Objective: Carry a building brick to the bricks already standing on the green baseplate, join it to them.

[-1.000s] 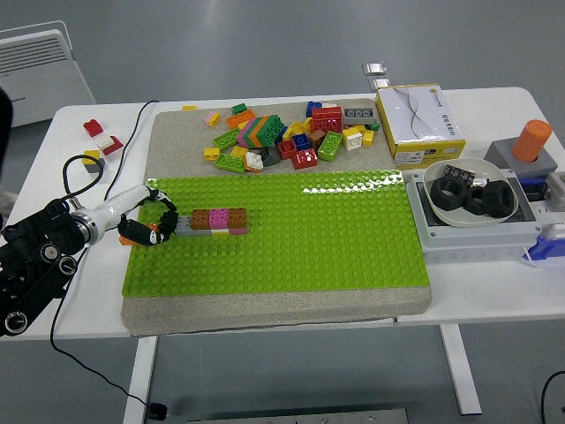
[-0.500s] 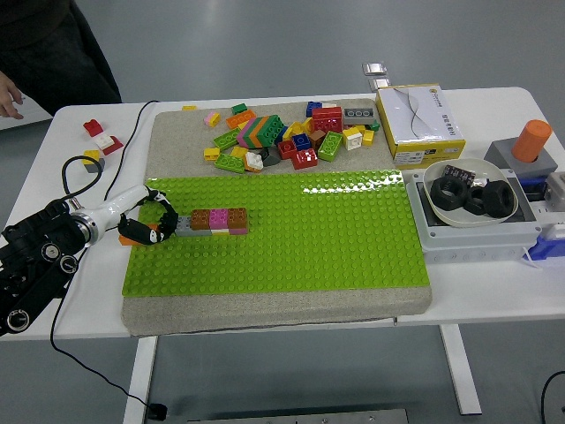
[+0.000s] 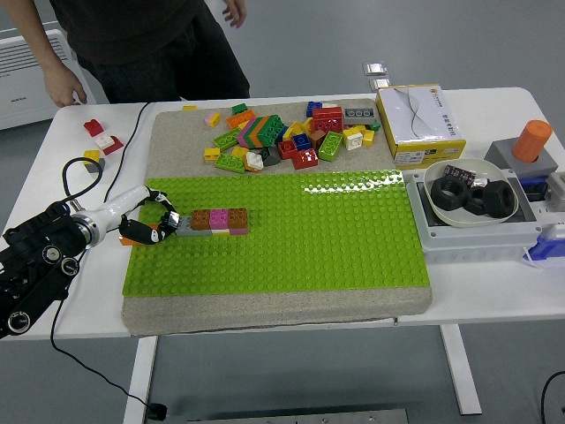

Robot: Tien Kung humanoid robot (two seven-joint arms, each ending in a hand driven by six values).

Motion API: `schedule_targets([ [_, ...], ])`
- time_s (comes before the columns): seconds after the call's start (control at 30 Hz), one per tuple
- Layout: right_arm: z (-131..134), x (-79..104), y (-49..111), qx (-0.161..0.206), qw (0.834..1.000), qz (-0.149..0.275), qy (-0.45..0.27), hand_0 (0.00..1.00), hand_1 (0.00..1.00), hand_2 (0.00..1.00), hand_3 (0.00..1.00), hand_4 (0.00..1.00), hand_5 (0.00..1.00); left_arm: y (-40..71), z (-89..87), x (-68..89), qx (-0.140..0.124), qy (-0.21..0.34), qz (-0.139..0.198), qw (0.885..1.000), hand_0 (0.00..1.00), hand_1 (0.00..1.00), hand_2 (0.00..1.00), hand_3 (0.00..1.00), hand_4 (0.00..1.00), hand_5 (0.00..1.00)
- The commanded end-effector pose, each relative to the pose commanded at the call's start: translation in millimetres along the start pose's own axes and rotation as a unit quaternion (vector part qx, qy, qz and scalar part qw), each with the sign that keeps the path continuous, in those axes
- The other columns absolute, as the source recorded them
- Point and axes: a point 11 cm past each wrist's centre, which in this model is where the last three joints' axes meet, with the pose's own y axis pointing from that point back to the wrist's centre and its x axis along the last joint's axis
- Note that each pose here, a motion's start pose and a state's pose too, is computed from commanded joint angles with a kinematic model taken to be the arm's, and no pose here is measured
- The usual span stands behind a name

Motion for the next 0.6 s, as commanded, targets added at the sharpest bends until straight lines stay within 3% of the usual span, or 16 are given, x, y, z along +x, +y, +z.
schedule_targets([
  [0.6,-0.4,0.2,0.0,0.001,1.000,-0.001,0.000,0.673,0.626,0.618,0.712,0.743,0.959,2.4,6.4,5.4,-0.006,-0.004,0.004,1.000,0.935,0.949,0.899,0.528,0.718,0.002],
])
